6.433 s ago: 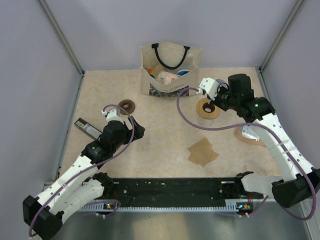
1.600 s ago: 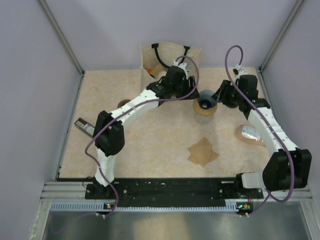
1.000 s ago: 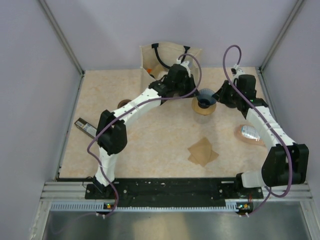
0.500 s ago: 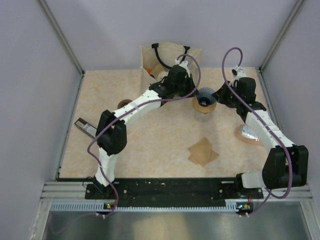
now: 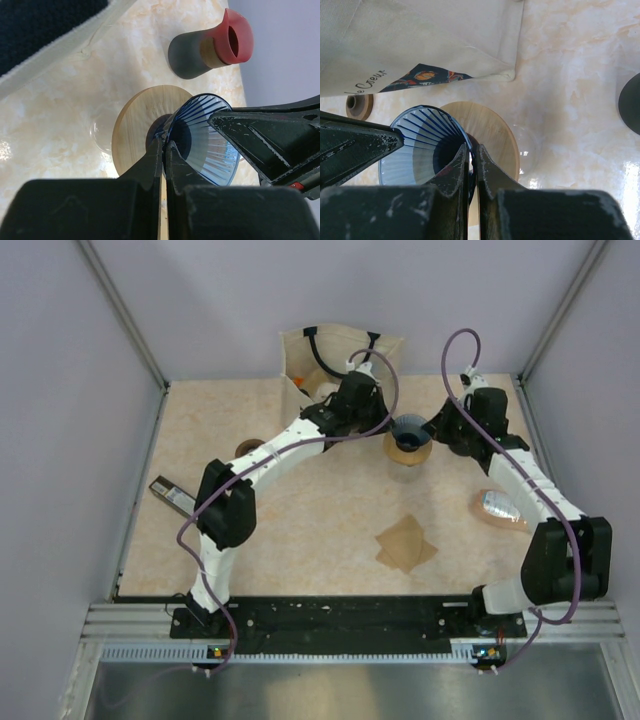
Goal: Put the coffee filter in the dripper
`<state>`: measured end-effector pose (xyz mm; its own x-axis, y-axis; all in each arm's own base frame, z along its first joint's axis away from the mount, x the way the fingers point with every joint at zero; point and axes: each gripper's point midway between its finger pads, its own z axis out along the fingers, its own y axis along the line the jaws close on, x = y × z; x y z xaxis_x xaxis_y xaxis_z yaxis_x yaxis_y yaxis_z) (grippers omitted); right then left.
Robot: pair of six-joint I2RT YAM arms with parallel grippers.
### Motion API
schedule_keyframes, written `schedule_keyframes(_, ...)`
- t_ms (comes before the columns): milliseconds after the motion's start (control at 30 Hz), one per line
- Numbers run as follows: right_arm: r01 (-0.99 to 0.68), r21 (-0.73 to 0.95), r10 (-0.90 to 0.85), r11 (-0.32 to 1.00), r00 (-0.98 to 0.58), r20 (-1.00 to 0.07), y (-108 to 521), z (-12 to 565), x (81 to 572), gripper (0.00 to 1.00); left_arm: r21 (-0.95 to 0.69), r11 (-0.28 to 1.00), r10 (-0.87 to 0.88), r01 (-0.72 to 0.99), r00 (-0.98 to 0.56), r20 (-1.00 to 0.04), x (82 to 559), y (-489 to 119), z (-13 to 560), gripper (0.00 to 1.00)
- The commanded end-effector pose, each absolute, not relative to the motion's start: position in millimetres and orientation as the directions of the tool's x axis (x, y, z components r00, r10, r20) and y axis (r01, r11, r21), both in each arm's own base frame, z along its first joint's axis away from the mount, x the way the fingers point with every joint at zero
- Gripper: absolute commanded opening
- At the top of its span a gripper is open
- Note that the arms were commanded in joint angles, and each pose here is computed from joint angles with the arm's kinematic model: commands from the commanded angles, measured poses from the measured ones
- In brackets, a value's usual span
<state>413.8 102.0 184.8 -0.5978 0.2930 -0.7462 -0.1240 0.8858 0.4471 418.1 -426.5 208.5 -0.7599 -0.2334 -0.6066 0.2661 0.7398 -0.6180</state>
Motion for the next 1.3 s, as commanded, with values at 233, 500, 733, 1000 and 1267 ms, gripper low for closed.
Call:
schedule_keyframes(233, 0.190, 0.155, 0.236, 0.969, -0.893, -0.384, 41.6, 41.1, 328.1, 0.00, -0.347, 0.935, -0.068, 0.074, -0.923, -0.379, 374.4, -370.4, 83.9, 0.00)
schedule_keyframes(500, 0.130, 0.226, 0.220, 0.965, -0.871, -0.439, 54.4, 70.6, 346.0, 0.00, -0.377, 0.918, -0.052, 0.128, -0.900, -0.432, 380.8, -381.4, 113.6, 0.00)
schedule_keyframes(733, 0.065, 0.275, 0.200, 0.959, -0.844, -0.498, 68.3, 110.6, 364.6, 0.00, -0.431, 0.884, -0.058, 0.181, -0.872, -0.485, 387.4, -395.6, 152.4, 0.00)
schedule_keyframes(1000, 0.027, 0.308, 0.195, 0.951, -0.825, -0.530, 85.6, 138.2, 375.5, 0.00, -0.495, 0.840, -0.072, 0.222, -0.858, -0.509, 388.5, -411.9, 173.3, 0.00)
schedule_keyframes(1267, 0.026, 0.325, 0.216, 0.945, -0.796, -0.565, 89.6, 159.1, 382.9, 0.12, -0.496, 0.830, -0.064, 0.254, -0.841, -0.538, 386.7, -412.6, 189.0, 0.07)
